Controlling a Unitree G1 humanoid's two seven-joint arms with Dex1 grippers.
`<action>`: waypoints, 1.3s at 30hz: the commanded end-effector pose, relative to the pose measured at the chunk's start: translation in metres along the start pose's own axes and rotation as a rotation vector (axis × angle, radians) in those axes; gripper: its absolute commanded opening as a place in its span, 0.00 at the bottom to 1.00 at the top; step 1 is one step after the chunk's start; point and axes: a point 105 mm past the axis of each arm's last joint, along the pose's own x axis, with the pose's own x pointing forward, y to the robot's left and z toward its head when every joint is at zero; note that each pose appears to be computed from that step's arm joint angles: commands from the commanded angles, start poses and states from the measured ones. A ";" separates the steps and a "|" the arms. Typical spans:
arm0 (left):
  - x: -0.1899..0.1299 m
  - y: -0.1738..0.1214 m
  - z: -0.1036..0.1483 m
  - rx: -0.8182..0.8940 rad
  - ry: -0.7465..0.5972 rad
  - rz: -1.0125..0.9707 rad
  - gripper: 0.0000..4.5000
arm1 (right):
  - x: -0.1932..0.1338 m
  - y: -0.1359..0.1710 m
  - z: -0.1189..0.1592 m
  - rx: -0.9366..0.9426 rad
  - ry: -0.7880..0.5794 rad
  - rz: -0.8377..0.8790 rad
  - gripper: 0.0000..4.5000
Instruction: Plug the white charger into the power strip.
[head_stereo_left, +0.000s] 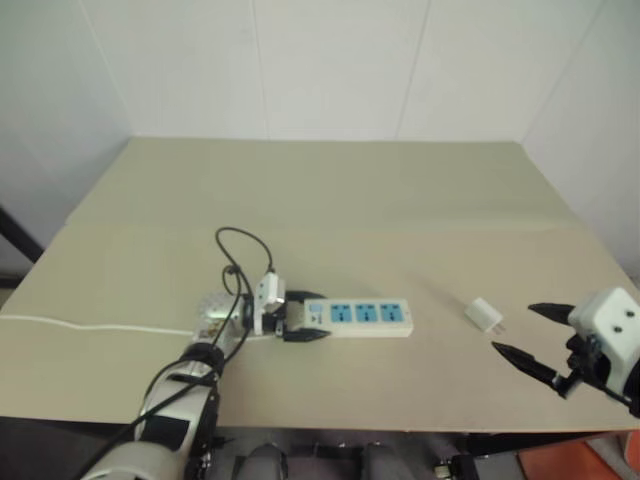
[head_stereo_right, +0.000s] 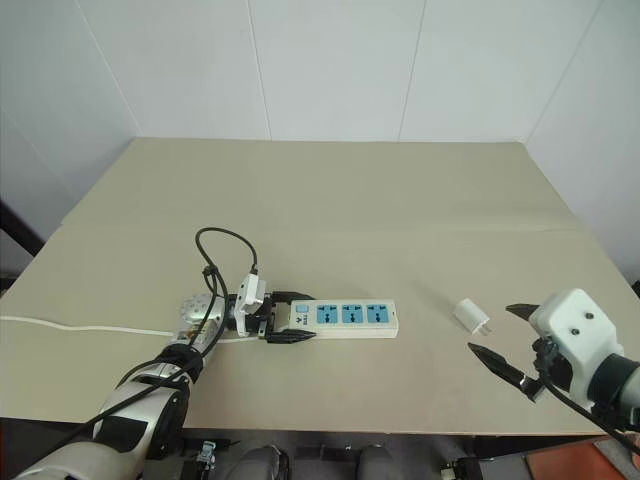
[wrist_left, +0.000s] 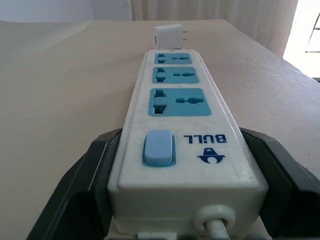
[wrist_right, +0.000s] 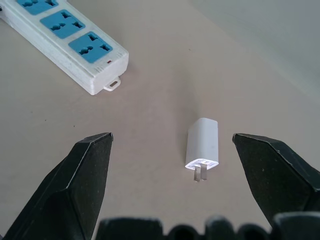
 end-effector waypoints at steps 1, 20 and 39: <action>0.000 -0.004 -0.009 -0.008 0.063 -0.023 0.73 | 0.007 -0.011 0.016 -0.009 -0.010 -0.022 1.00; 0.010 -0.004 -0.005 0.019 0.083 -0.081 0.73 | 0.088 -0.063 0.045 0.154 0.594 0.198 1.00; 0.008 -0.007 -0.009 0.013 0.087 -0.073 0.73 | 0.117 -0.069 0.000 0.244 0.767 0.249 1.00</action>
